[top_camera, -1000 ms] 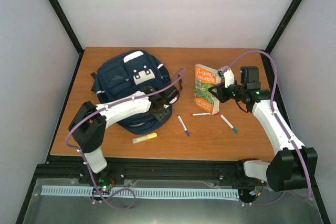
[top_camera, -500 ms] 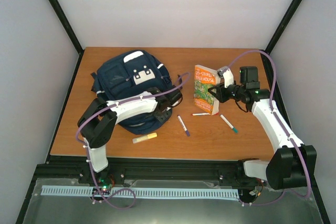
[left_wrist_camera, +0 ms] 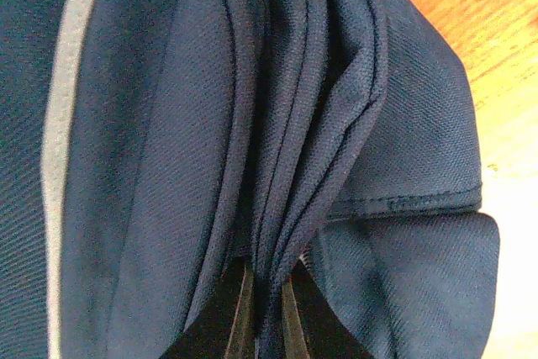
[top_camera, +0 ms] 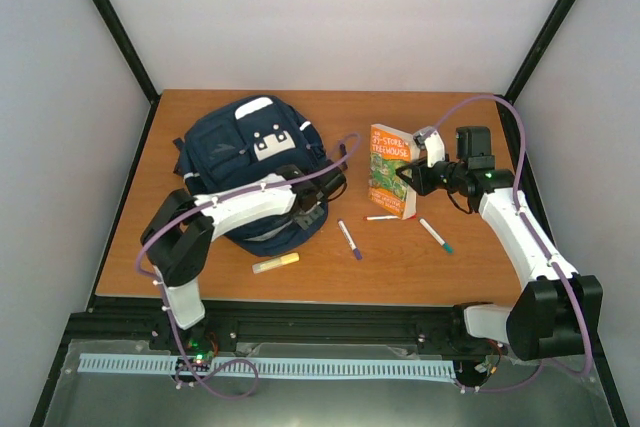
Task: Pack the student bag
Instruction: Place the book in the student bag.
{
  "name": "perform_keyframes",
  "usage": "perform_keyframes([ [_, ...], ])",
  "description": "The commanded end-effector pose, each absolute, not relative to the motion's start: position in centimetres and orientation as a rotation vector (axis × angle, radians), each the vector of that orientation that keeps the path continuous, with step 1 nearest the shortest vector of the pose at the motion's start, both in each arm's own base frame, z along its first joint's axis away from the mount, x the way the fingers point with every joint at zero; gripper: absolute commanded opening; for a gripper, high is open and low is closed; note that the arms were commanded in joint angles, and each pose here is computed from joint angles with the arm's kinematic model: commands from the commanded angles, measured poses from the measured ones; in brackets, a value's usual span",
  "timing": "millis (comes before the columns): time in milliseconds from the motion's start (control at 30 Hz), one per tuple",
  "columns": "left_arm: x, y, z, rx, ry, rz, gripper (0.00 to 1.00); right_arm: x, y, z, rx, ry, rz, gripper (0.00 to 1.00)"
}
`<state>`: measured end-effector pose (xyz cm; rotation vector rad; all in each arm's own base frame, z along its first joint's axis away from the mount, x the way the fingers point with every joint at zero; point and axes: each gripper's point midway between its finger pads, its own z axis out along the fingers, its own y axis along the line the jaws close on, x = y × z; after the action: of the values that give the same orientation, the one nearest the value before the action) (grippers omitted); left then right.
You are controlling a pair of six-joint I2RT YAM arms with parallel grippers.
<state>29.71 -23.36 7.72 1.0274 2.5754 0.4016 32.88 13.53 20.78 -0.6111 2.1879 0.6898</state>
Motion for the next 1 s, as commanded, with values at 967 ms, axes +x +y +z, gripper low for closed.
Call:
perform_keyframes([
  [967,31.7,-18.7,29.6,0.525,2.025,0.262,0.01,23.7,25.0,18.6,-0.447,2.464,1.752,0.03],
])
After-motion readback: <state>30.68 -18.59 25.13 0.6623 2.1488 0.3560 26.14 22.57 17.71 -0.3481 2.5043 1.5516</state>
